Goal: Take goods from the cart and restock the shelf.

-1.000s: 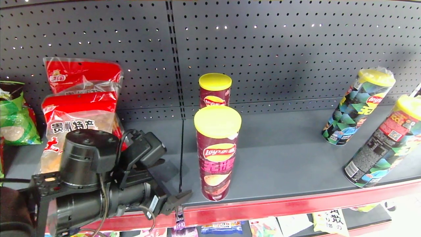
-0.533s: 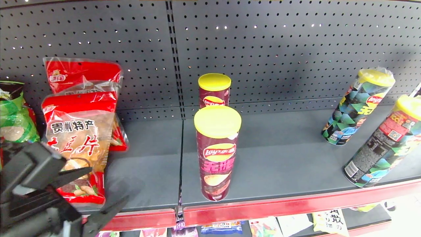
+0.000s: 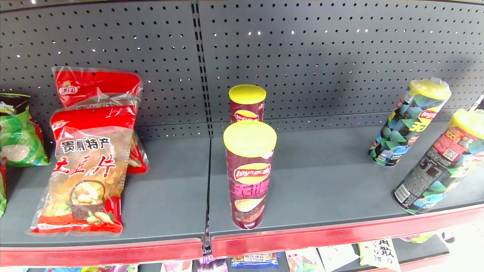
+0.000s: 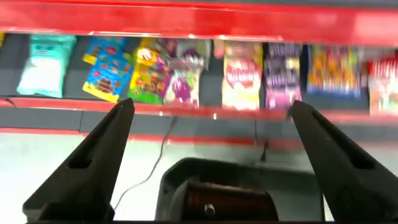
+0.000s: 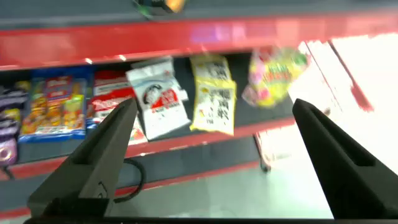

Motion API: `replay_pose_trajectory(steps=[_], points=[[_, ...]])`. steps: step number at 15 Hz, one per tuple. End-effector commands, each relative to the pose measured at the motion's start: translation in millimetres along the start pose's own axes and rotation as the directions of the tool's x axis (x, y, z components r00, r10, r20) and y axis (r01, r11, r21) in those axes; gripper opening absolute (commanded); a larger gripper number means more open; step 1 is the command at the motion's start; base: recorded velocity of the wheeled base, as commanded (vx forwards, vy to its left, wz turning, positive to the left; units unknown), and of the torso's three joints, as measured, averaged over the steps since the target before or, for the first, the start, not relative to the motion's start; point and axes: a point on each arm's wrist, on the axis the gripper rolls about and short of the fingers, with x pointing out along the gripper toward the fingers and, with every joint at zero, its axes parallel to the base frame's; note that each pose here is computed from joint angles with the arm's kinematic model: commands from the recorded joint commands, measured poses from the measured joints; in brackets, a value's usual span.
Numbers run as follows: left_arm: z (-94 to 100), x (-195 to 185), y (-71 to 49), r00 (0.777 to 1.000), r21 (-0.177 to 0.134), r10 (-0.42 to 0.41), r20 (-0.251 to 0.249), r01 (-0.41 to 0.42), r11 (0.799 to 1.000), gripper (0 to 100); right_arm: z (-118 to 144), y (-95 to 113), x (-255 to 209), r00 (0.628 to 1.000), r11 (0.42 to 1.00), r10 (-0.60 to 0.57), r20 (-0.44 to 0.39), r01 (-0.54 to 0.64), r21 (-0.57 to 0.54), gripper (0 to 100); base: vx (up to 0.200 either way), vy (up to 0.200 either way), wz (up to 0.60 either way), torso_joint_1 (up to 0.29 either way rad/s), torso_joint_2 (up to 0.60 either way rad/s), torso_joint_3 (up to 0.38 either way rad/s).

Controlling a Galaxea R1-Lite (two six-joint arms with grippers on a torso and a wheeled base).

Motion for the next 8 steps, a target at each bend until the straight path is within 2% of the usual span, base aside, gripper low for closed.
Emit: replay_pose_trajectory(steps=[1,3,5,6,7,8], points=[[-15.8,-5,-3.3,0.984,-0.042,0.004,0.179,0.004,0.999,100,-15,3,5,1.0,1.0,0.007,0.014,-0.007,0.009,100,0.0,0.0,0.0,0.0,0.0,0.0],[-14.1,9,-5.8,0.966,0.017,-0.081,0.247,0.079,0.997,100,-16,5,10,0.996,0.998,0.052,0.077,-0.054,0.018,100,0.0,0.0,0.0,0.0,0.0,0.0],[-16.3,21,-5.7,0.957,0.044,-0.058,0.285,0.047,0.998,100,-18,6,15,0.989,0.997,0.072,0.13,-0.074,0.013,100,0.0,0.0,0.0,0.0,0.0,0.0],[-20.6,33,-3.9,0.949,0.028,0.038,0.312,-0.049,0.998,100,-18,6,18,0.982,0.998,0.05,0.184,-0.055,0.018,100,0.0,0.0,0.0,0.0,0.0,0.0],[-31.9,52,-0.8,0.921,-0.021,0.186,0.343,-0.19,0.981,100,-18,6,19,0.979,0.999,0.017,0.201,-0.022,0.025,100,0.0,0.0,0.0,0.0,0.0,0.0],[-29.1,58,-0.9,0.863,-0.074,0.195,0.465,-0.182,0.981,100,-18,6,19,0.979,0.999,0.007,0.202,-0.015,0.034,100,0.0,0.0,0.0,0.0,0.0,0.0]])
